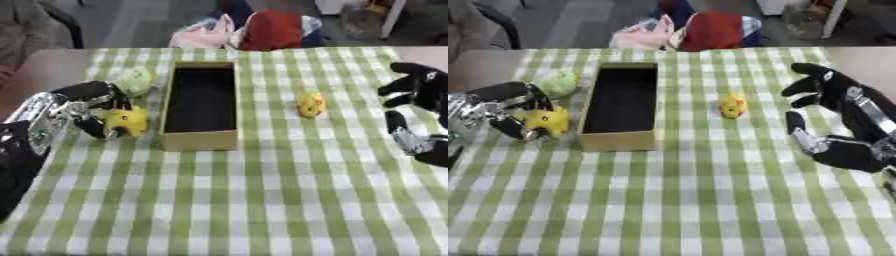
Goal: Pick up objects on the table and place them in the box.
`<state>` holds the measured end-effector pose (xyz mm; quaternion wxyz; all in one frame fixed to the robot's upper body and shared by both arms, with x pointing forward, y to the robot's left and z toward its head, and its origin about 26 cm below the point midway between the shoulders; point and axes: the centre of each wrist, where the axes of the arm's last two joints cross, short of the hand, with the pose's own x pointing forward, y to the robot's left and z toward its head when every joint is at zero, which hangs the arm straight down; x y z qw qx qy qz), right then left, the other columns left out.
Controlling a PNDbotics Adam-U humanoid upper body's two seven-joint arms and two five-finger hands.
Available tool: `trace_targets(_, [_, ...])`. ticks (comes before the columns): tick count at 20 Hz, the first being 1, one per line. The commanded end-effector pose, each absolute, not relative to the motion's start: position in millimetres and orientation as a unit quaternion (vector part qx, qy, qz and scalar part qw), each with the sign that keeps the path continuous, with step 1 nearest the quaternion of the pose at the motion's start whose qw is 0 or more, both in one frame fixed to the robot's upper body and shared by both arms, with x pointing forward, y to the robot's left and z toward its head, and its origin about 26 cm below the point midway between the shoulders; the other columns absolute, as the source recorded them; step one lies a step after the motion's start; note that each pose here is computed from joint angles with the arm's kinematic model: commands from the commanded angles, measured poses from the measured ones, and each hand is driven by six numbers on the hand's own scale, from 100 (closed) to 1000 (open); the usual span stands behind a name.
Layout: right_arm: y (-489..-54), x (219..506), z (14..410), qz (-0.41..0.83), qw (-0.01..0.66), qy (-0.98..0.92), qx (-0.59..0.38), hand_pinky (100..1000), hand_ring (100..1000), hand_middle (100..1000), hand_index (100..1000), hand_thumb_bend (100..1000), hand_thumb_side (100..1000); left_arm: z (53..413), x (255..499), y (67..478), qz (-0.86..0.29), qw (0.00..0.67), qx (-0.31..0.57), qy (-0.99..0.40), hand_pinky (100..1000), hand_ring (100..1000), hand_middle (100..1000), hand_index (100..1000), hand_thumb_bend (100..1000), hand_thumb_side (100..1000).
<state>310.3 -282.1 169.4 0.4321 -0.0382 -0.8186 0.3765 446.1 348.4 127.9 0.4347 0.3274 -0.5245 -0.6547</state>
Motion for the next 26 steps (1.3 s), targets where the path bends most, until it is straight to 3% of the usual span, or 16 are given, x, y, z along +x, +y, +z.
trace_targets(1, [-285,311,177,0.379,0.424,-0.821,-0.046,725,813,679,950,100,100,147,447,352,-0.633,0.419,0.356,-0.545,422,369,354,518,234,100])
trace_targets(7, [-284,311,176,0.381,0.425,-0.82,-0.045,725,813,679,950,100,100,210,449,330,-0.59,0.347,0.377,-0.625,435,377,356,522,222,100])
trace_targets(11, [-282,311,177,0.384,0.422,-0.821,-0.04,725,813,679,950,100,100,228,455,301,-0.574,0.325,0.365,-0.657,449,389,364,532,211,100])
trace_targets(21, [-275,313,184,0.391,0.409,-0.824,-0.027,725,813,679,949,100,100,207,470,238,-0.609,0.29,0.313,-0.669,474,418,388,557,226,100])
trace_targets(24, [-275,313,184,0.391,0.41,-0.824,-0.028,725,813,679,950,100,100,192,471,233,-0.638,0.296,0.296,-0.647,502,444,416,590,242,100])
trace_targets(26, [-276,313,183,0.39,0.411,-0.823,-0.029,725,813,679,950,100,100,179,471,234,-0.661,0.308,0.273,-0.627,550,490,466,651,259,157])
